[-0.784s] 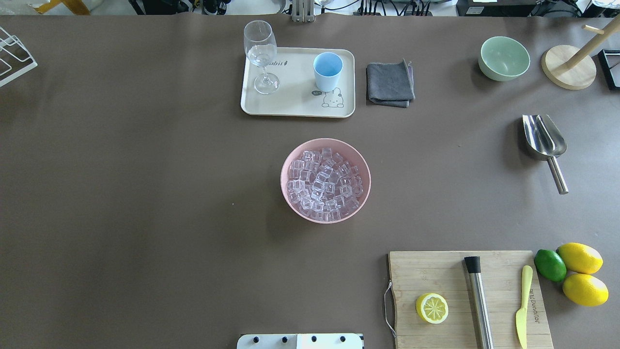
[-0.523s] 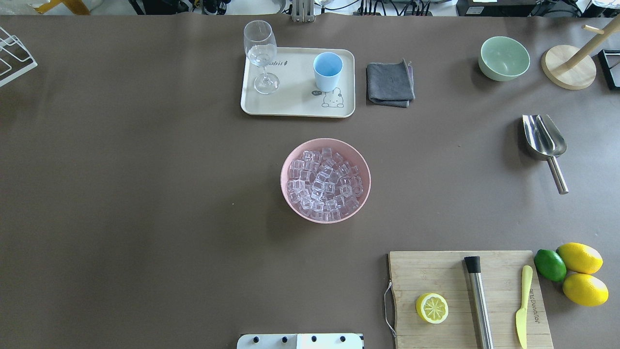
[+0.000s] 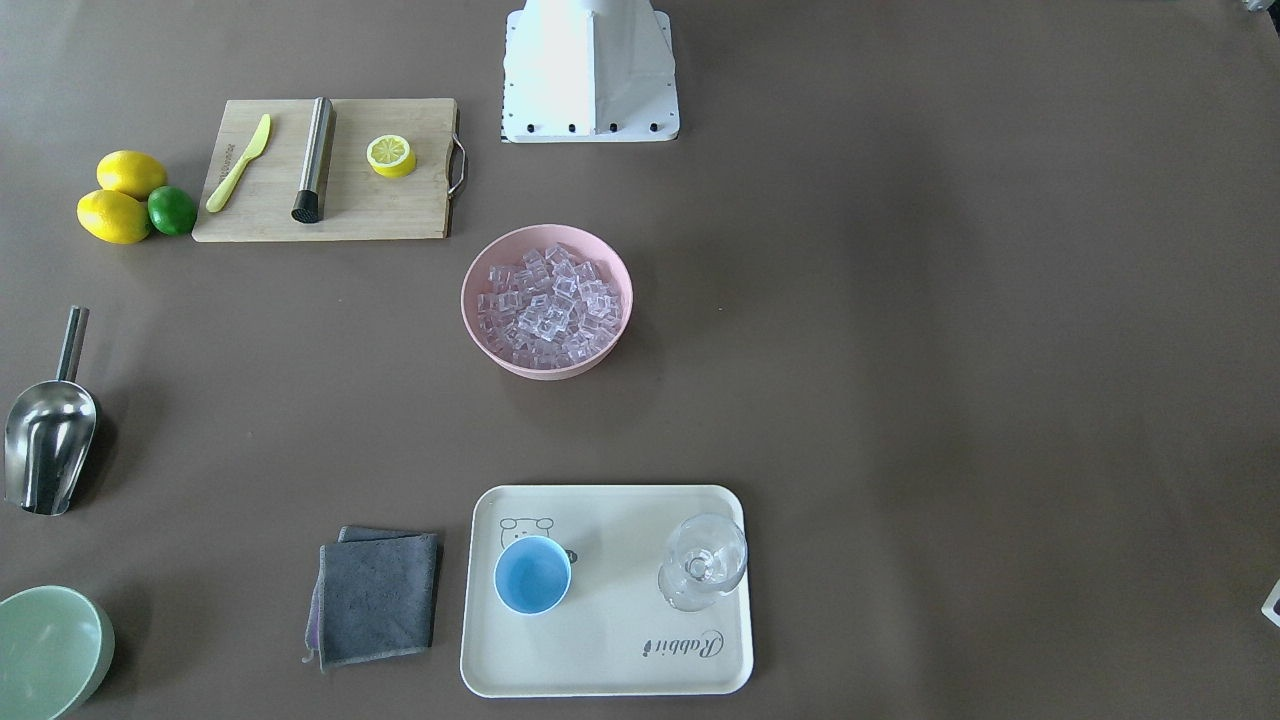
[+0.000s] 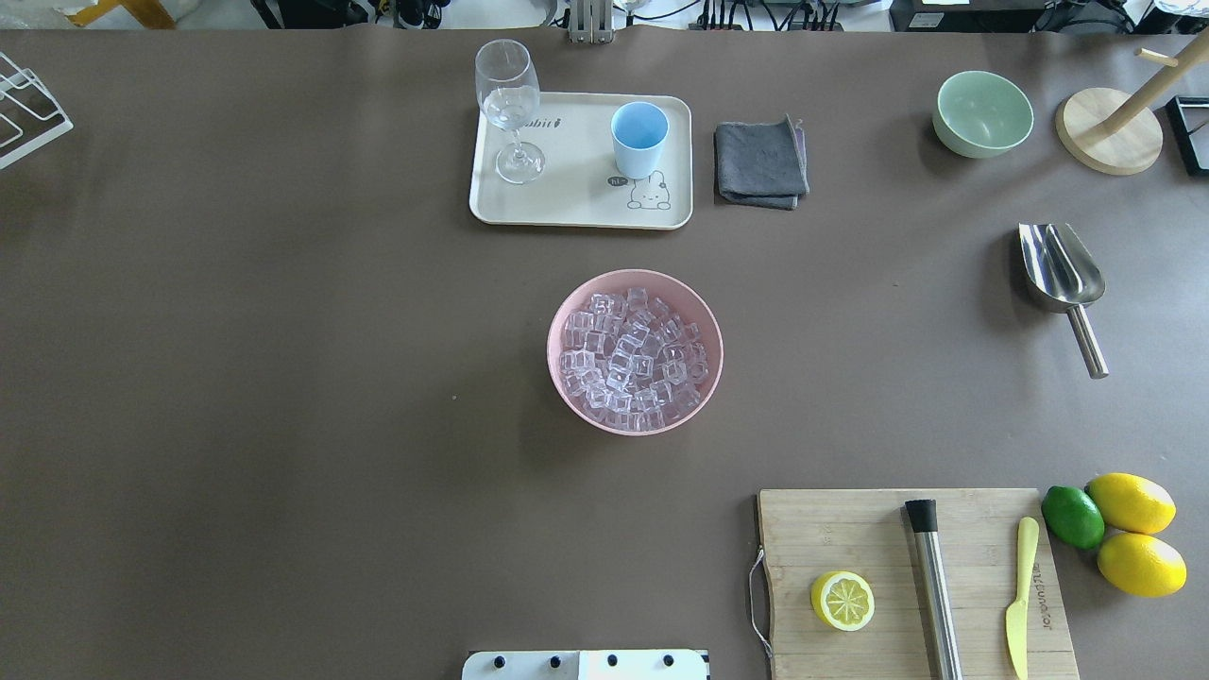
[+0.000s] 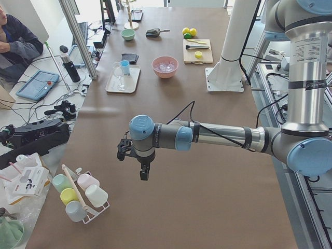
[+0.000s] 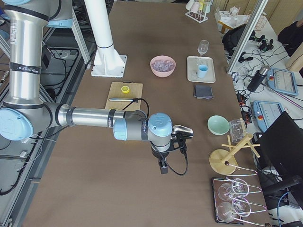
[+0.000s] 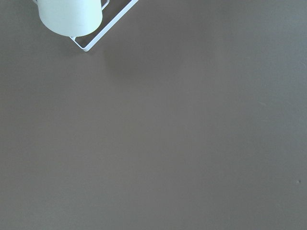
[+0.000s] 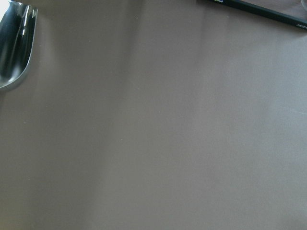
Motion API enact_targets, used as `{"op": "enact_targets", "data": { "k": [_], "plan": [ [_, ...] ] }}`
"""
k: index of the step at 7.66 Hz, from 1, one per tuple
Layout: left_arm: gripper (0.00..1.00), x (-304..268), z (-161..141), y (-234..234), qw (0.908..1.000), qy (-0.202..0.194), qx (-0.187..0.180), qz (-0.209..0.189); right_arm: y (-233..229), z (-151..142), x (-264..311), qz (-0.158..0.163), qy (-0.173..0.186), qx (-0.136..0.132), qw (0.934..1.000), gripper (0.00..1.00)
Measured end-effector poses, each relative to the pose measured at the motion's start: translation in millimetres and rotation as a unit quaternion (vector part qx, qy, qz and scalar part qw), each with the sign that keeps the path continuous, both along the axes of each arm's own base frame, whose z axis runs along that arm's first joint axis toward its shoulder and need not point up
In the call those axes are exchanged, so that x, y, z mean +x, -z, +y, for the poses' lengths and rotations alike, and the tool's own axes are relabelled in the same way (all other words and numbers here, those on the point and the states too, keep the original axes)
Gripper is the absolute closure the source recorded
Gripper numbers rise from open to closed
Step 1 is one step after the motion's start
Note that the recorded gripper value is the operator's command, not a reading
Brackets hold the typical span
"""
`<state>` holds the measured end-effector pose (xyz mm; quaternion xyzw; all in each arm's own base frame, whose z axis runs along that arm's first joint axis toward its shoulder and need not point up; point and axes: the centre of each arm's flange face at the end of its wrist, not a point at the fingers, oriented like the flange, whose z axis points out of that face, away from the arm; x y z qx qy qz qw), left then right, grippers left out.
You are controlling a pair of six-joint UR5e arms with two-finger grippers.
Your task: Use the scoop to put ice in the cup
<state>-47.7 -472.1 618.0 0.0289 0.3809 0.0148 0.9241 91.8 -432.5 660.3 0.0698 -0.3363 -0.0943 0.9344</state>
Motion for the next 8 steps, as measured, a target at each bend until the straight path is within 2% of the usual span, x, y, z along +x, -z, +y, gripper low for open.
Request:
{"op": "enact_targets", "data": {
  "k": [6, 8],
  "plan": [
    [0.02, 47, -10, 30, 0.9979, -0.053, 0.036, 0.008, 8, 0, 5, 0.003, -0.006, 0.007, 1.0, 0.0],
    [0.02, 82, -17, 65, 0.9939, -0.085, 0.061, 0.037, 8, -2, 3, -0.008, -0.008, 0.001, 0.9999, 0.0]
  ]
}}
